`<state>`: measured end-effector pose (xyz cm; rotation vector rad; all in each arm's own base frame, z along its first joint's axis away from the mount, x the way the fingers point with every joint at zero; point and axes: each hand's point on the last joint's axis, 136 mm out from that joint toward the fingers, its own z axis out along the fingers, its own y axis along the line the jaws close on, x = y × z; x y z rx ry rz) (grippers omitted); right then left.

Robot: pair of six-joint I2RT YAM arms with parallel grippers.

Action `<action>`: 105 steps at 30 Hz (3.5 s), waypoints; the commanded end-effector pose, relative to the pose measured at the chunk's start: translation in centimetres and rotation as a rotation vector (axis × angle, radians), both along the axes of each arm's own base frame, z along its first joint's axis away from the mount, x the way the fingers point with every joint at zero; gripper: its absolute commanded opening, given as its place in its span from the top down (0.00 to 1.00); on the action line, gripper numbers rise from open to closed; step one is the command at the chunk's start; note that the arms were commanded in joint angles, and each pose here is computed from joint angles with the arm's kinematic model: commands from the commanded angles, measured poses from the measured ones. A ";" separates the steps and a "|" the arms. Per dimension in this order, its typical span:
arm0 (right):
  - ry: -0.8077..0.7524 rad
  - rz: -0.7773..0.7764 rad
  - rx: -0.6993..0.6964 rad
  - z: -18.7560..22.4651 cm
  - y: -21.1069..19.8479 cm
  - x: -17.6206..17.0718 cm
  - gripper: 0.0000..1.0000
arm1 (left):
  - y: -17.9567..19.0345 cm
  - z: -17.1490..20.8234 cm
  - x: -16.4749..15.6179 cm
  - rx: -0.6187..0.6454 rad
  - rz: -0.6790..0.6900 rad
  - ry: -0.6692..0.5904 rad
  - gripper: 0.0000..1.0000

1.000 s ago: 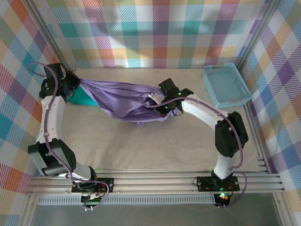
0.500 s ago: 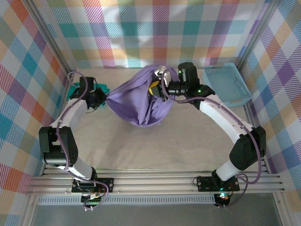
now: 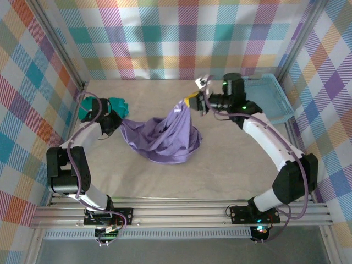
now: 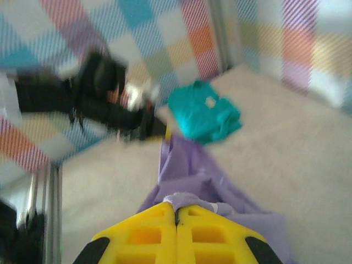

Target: Fold the inside-out t-shirt

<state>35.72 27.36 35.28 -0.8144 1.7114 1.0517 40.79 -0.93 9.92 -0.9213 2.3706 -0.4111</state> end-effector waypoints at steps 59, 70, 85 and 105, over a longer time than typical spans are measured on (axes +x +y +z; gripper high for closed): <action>0.134 -0.040 -0.061 -9.8 -6.4 -8.0 1.00 | -21.4 1.5 -9.3 0.238 -0.863 -0.270 0.35; 0.070 -0.185 -0.091 -6.3 -8.1 -6.9 1.00 | -23.7 6.2 -5.2 0.265 -0.839 -0.339 0.99; -0.465 -0.558 -0.240 12.6 -14.7 -6.9 1.00 | -20.3 34.7 -8.4 -0.453 -0.623 -0.881 1.00; 0.086 0.007 -0.226 -4.4 1.5 -0.2 1.00 | -9.2 1.3 -6.3 0.222 -0.383 -0.012 0.78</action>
